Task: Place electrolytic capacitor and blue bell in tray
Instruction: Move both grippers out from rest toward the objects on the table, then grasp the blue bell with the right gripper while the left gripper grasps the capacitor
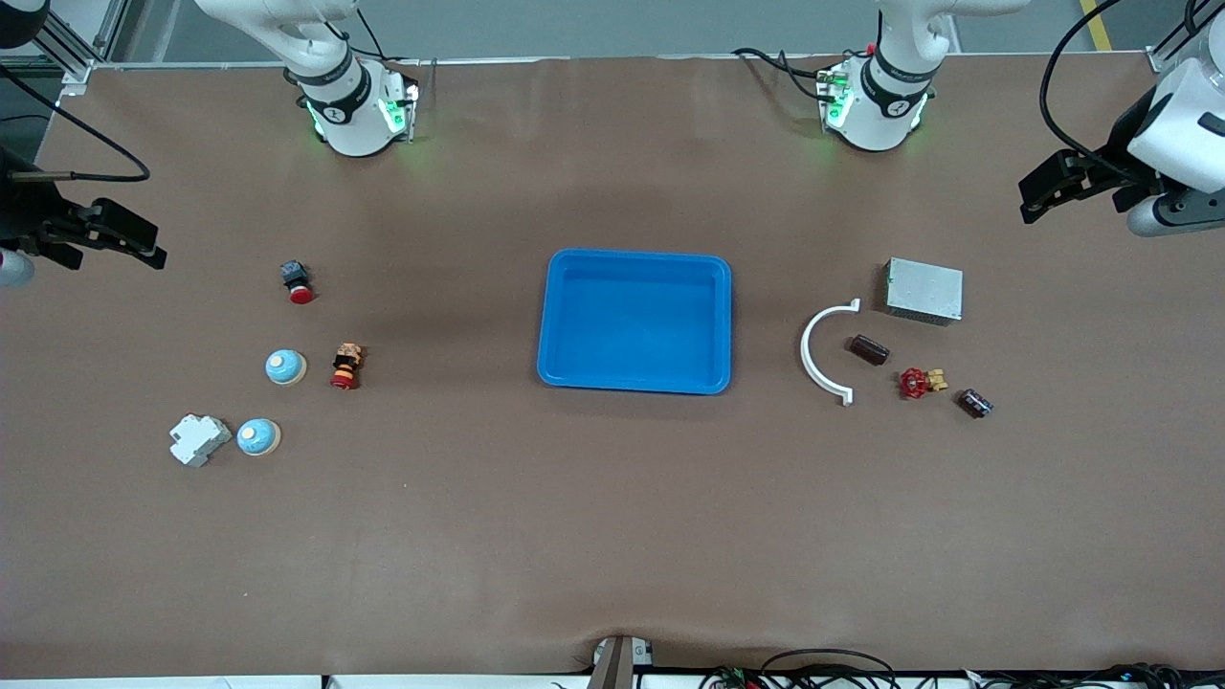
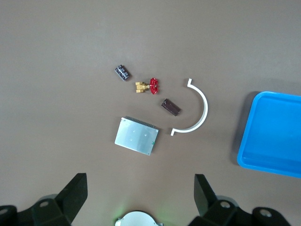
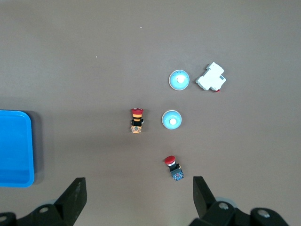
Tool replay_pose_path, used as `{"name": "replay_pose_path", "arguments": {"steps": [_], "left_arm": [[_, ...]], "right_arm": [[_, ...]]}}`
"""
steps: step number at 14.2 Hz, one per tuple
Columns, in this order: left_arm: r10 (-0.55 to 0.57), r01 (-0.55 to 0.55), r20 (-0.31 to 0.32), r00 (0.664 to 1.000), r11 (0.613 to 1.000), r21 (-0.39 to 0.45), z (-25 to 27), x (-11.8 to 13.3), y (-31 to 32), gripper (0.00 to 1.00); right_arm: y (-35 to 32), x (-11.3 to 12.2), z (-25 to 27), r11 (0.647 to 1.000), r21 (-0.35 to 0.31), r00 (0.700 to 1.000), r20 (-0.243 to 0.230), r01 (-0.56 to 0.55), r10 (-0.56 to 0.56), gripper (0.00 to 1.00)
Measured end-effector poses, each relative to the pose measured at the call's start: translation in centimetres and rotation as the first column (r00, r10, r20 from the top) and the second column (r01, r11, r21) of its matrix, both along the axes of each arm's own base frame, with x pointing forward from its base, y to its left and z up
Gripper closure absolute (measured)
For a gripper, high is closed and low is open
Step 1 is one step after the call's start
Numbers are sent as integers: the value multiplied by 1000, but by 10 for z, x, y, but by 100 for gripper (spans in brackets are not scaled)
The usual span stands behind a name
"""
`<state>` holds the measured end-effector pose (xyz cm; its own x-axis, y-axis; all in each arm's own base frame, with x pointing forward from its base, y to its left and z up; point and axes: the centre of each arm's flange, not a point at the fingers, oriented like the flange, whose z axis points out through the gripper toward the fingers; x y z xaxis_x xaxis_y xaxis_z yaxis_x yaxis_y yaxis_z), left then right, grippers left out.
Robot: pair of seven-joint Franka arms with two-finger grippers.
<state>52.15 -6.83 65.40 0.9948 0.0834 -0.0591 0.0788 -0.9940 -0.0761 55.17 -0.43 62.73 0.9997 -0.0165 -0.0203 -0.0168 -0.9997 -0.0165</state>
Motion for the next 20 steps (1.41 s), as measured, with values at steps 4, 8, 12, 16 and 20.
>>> {"name": "replay_pose_path", "arguments": {"steps": [4,8,12,16,20], "left_arm": [[-3,3,-2,1000,1000,0,0,0,-1,0],[5,-5,-8,1000,1000,1,-3,2,2,0],[82,-81,-45,996,997,14,-24,10,5,0],[227,-220,-123,966,973,67,-81,20,-10,0],[320,-307,-136,938,946,104,-162,23,-27,0]], "right_arm": [[-1,-3,1,1000,0,1000,-8,2,-2,0],[-2,-4,2,1000,0,1000,-9,3,-3,0],[-9,2,-44,1000,0,1000,-14,18,-18,0],[-31,-1,-139,998,-1,998,-3,56,-56,0],[-38,-14,-204,998,-2,997,25,70,-70,0]]}}
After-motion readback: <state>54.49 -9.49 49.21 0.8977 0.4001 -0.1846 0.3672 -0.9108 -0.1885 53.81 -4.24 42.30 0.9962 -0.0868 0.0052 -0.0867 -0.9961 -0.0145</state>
